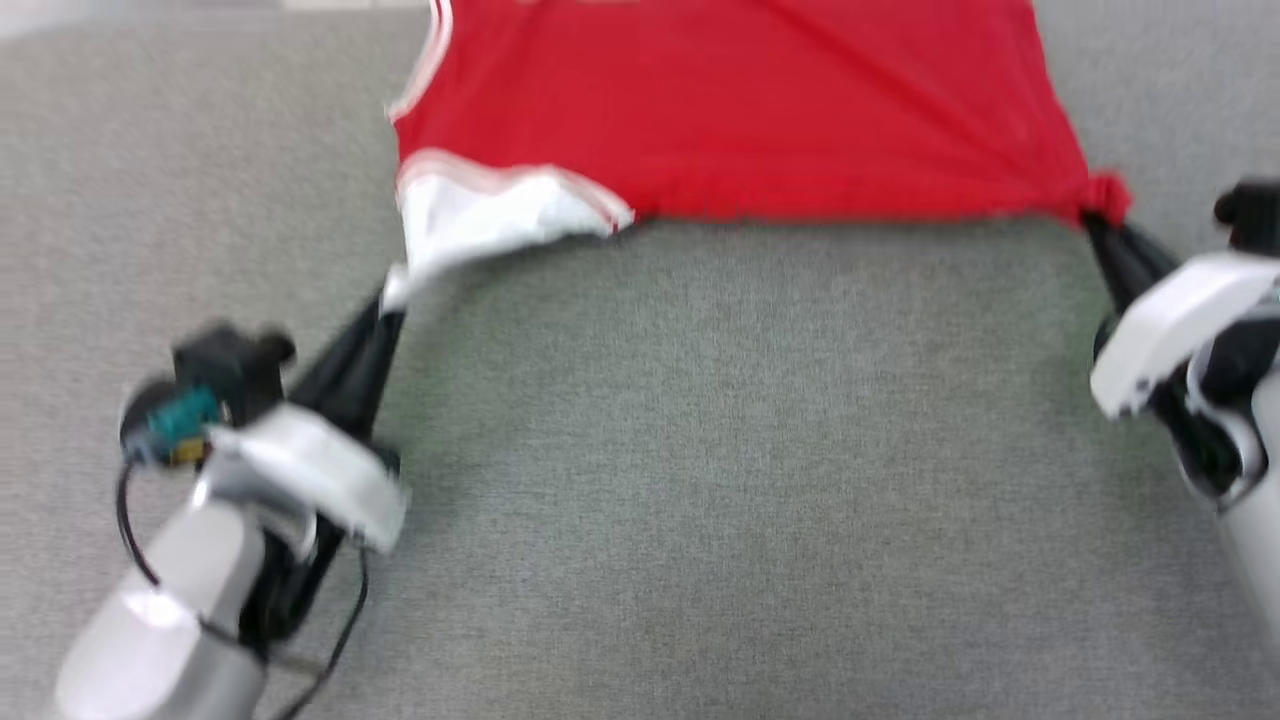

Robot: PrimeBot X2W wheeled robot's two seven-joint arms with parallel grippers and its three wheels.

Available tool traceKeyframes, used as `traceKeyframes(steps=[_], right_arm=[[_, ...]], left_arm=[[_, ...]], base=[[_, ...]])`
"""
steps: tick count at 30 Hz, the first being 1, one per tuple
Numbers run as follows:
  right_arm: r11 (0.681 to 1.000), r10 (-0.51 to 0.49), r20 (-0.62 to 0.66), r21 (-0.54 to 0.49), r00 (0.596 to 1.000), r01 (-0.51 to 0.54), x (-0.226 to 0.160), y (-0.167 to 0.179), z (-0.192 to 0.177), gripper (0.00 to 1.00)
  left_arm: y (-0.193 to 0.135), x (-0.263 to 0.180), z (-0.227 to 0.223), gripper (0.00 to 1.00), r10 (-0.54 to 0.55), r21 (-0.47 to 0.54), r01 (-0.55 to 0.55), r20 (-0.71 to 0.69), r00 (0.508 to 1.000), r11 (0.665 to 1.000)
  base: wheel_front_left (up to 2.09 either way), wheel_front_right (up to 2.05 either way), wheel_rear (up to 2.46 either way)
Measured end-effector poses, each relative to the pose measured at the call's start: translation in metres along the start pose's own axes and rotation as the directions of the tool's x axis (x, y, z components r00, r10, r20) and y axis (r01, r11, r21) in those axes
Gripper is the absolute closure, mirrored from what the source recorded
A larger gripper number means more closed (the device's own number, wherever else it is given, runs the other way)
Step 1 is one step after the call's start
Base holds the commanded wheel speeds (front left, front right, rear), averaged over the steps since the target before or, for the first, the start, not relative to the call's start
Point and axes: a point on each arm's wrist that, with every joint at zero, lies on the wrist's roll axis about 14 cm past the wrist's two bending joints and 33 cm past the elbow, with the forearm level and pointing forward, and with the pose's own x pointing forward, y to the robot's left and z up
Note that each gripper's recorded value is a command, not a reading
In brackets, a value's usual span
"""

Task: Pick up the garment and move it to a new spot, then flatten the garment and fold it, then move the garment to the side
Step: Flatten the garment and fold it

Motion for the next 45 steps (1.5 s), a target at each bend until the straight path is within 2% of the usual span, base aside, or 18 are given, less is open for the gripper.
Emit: traceKeyframes(steps=[11,19,26,35,39,45], right_arm=[[1.000,0.021,-0.173,0.008,0.985,-0.020,-0.078,-0.003,-0.043,1.00],[0.998,0.005,-0.273,0.061,0.962,0.012,-0.130,-0.013,-0.069,1.00],[0.994,-0.017,-0.350,0.099,0.937,0.055,-0.173,-0.023,-0.094,1.00],[0.987,-0.016,-0.330,0.145,0.944,0.068,-0.190,-0.019,-0.092,1.00],[0.986,-0.014,-0.304,0.153,0.953,0.063,-0.189,-0.017,-0.084,1.00],[0.979,-0.006,-0.254,0.195,0.967,0.057,-0.179,-0.016,-0.070,1.00]], left_arm=[[-0.035,-0.105,-0.040,1.00,-0.061,-0.024,0.057,-0.225,0.973,0.998],[-0.064,-0.152,-0.054,1.00,-0.116,-0.075,0.097,-0.311,0.943,0.992],[-0.085,-0.189,-0.073,1.00,-0.176,-0.143,0.127,-0.407,0.896,0.982],[-0.093,-0.195,-0.075,1.00,-0.206,-0.169,0.147,-0.418,0.885,0.975],[-0.088,-0.188,-0.066,1.00,-0.196,-0.144,0.152,-0.377,0.905,0.978],[-0.073,-0.156,-0.030,1.00,-0.174,-0.094,0.156,-0.239,0.955,0.983]], base=[[0.00,0.00,0.00],[0.00,0.00,0.00],[0.00,0.00,0.00],[0.00,0.00,0.00],[0.00,0.00,0.00],[0.00,0.00,0.00]])
